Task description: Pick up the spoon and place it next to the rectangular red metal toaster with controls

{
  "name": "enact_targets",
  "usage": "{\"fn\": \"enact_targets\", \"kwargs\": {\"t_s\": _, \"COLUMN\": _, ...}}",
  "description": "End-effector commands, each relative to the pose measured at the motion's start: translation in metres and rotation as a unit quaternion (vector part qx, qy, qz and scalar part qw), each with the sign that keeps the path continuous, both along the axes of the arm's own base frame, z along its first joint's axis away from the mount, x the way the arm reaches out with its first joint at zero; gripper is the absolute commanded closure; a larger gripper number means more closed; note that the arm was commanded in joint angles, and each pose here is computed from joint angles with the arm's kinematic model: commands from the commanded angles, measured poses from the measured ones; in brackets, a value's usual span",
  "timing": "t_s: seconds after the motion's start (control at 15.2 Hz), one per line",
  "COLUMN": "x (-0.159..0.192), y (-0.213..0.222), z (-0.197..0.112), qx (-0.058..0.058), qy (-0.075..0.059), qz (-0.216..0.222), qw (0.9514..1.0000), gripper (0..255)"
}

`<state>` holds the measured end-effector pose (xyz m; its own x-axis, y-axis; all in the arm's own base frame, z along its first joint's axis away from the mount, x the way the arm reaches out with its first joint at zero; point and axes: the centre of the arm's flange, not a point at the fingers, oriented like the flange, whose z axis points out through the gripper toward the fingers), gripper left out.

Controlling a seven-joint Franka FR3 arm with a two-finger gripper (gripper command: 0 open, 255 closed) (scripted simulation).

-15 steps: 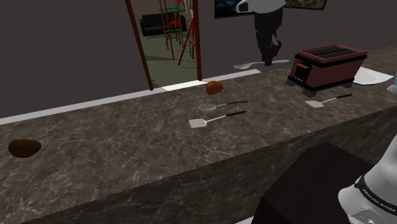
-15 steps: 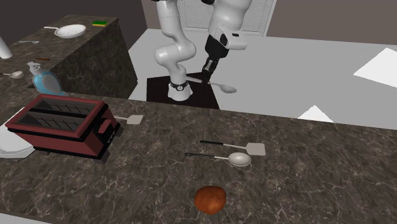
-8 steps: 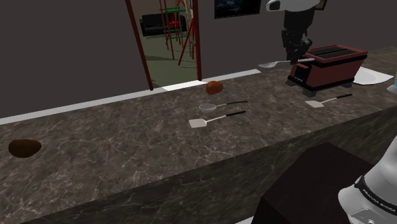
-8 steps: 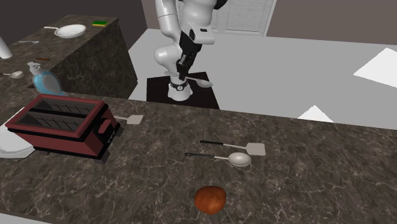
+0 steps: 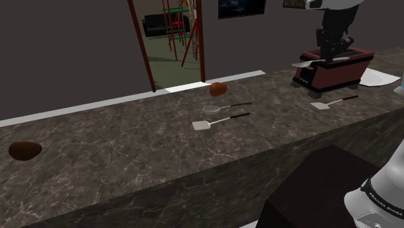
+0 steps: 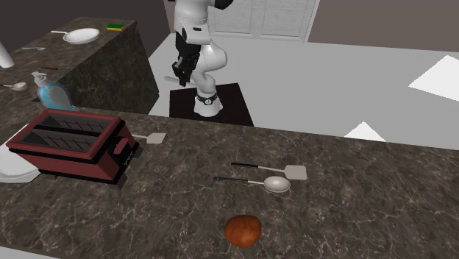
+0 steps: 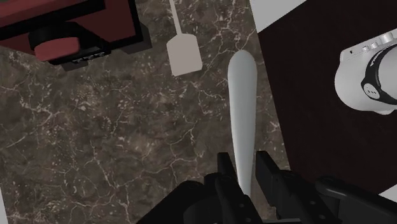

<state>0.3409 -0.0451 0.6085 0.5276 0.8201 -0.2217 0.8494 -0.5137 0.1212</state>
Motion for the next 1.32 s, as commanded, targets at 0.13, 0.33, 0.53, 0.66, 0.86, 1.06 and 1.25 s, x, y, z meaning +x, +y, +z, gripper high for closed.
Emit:
{"fn": "enact_targets", "kwargs": {"t_s": 0.13, "x": -0.032, "y": -0.042, "z": 0.003, "qx": 0.0, "qy": 0.0, "qz": 0.0, "qw": 1.0, "gripper": 255}}
{"fn": "enact_targets", "kwargs": {"t_s": 0.33, "x": -0.054, "y": -0.075, "z": 0.003, "qx": 0.0, "qy": 0.0, "qz": 0.0, "qw": 1.0, "gripper": 255}}
{"fn": "enact_targets", "kwargs": {"t_s": 0.53, "x": -0.076, "y": -0.108, "z": 0.003, "qx": 0.0, "qy": 0.0, "qz": 0.0, "qw": 1.0, "gripper": 255}}
{"fn": "enact_targets", "kwargs": {"t_s": 0.66, "x": -0.09, "y": -0.13, "z": 0.003, "qx": 0.0, "qy": 0.0, "qz": 0.0, "qw": 1.0, "gripper": 255}}
{"fn": "enact_targets", "kwargs": {"t_s": 0.86, "x": -0.112, "y": -0.163, "z": 0.003, "qx": 0.0, "qy": 0.0, "qz": 0.0, "qw": 1.0, "gripper": 255}}
{"fn": "enact_targets", "kwargs": {"t_s": 1.06, "x": -0.12, "y": -0.174, "z": -0.008, "qx": 0.0, "qy": 0.0, "qz": 0.0, "qw": 1.0, "gripper": 255}}
{"fn": "enact_targets", "kwargs": {"t_s": 1.25, "x": -0.12, "y": -0.174, "z": -0.023, "qx": 0.0, "qy": 0.0, "qz": 0.0, "qw": 1.0, "gripper": 255}}
